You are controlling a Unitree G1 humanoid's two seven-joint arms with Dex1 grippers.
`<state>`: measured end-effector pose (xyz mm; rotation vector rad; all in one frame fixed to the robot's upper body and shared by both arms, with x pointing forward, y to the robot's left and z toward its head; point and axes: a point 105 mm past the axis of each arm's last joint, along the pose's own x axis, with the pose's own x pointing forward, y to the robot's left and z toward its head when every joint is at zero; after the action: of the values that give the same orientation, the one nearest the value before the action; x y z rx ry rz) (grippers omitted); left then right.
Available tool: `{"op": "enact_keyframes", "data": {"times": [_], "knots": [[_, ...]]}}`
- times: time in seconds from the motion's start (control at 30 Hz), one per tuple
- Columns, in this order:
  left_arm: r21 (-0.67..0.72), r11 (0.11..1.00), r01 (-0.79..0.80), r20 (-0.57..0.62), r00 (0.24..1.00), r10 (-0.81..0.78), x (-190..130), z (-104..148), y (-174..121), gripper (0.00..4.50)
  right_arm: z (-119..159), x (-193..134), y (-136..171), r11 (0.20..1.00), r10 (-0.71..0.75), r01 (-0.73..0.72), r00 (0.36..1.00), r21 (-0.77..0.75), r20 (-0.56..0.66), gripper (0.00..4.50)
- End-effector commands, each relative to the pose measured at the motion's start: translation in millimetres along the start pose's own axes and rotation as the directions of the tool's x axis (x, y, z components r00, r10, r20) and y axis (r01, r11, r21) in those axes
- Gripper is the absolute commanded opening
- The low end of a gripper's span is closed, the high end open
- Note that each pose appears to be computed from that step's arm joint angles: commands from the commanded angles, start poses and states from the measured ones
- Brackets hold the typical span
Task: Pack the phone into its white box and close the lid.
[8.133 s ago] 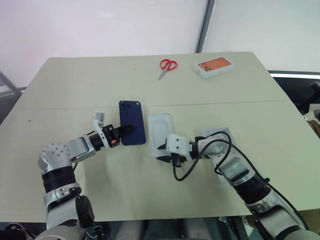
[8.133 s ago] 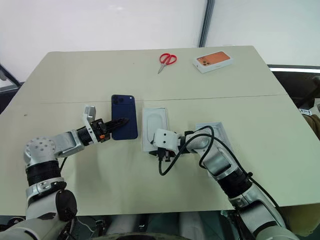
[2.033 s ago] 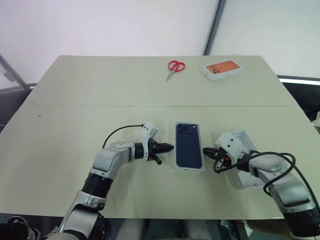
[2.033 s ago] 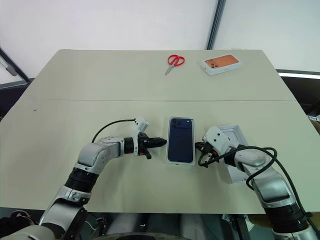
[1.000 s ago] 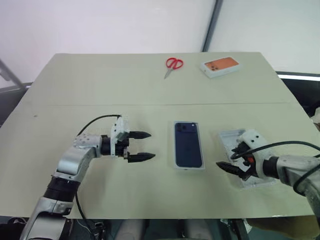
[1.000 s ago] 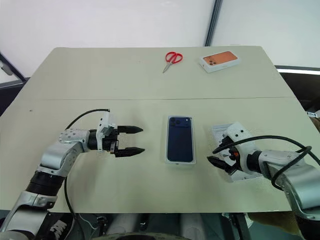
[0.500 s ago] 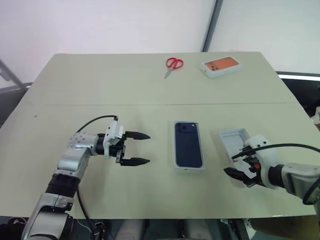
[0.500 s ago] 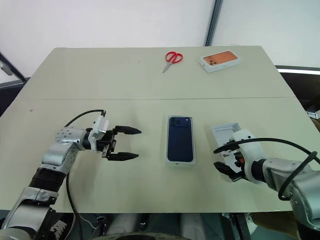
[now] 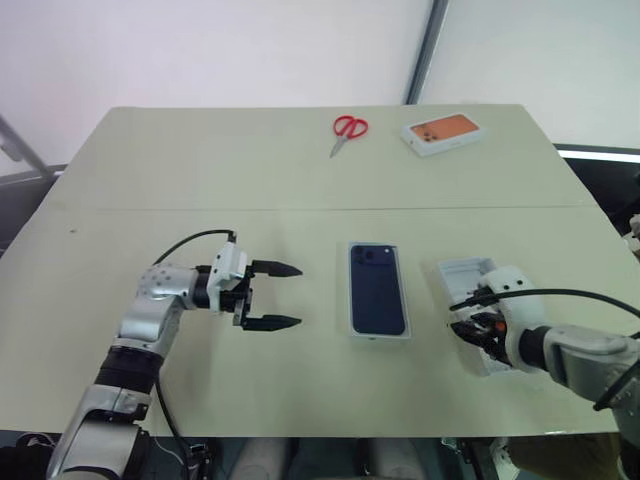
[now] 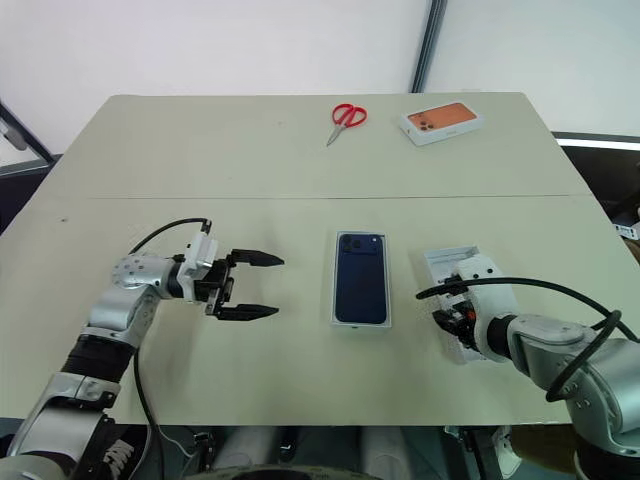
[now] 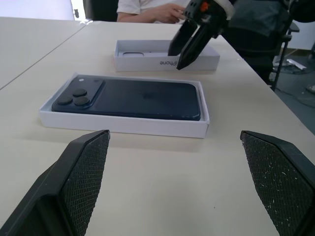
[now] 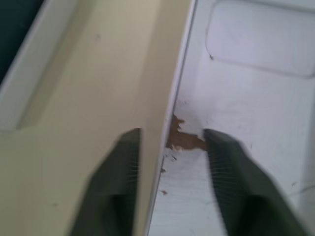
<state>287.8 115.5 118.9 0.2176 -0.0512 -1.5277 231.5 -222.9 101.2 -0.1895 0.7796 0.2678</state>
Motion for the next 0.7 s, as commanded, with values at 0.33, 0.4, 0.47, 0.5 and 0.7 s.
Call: {"op": "enact_keyframes", "data": {"times": [0.33, 0.4, 0.47, 0.5, 0.7], "knots": [[0.038, 0.998, -0.046, 0.011, 0.999, 0.045, 1.5, 6.8, 3.7, 4.50, 11.1, 6.6, -2.7, 0.999, -0.040, 0.040, 0.999, 0.008, 0.021, 0.03], [0.027, 0.998, -0.064, 0.013, 0.998, 0.064, 0.6, 6.7, 6.4, 4.50, 24.6, 6.8, -6.1, 0.998, -0.051, 0.049, 0.996, 0.029, 0.068, 0.03], [0.002, 0.993, -0.120, 0.025, 0.993, 0.120, -1.2, 8.8, 16.7, 4.50, 57.5, 4.8, 7.3, 0.998, 0.028, -0.037, 0.980, 0.041, 0.198, 0.03], [-0.010, 0.990, -0.139, 0.032, 0.990, 0.139, -1.7, 10.0, 20.6, 4.50, 70.0, 2.4, 12.9, 0.998, 0.055, -0.063, 0.969, 0.025, 0.242, 0.03], [-0.182, 0.935, -0.305, 0.081, 0.943, 0.324, -5.2, 17.0, 51.7, 4.50, 142.6, -8.1, 53.5, 0.797, 0.346, -0.567, 0.711, 0.209, 0.612, 0.03]]}}
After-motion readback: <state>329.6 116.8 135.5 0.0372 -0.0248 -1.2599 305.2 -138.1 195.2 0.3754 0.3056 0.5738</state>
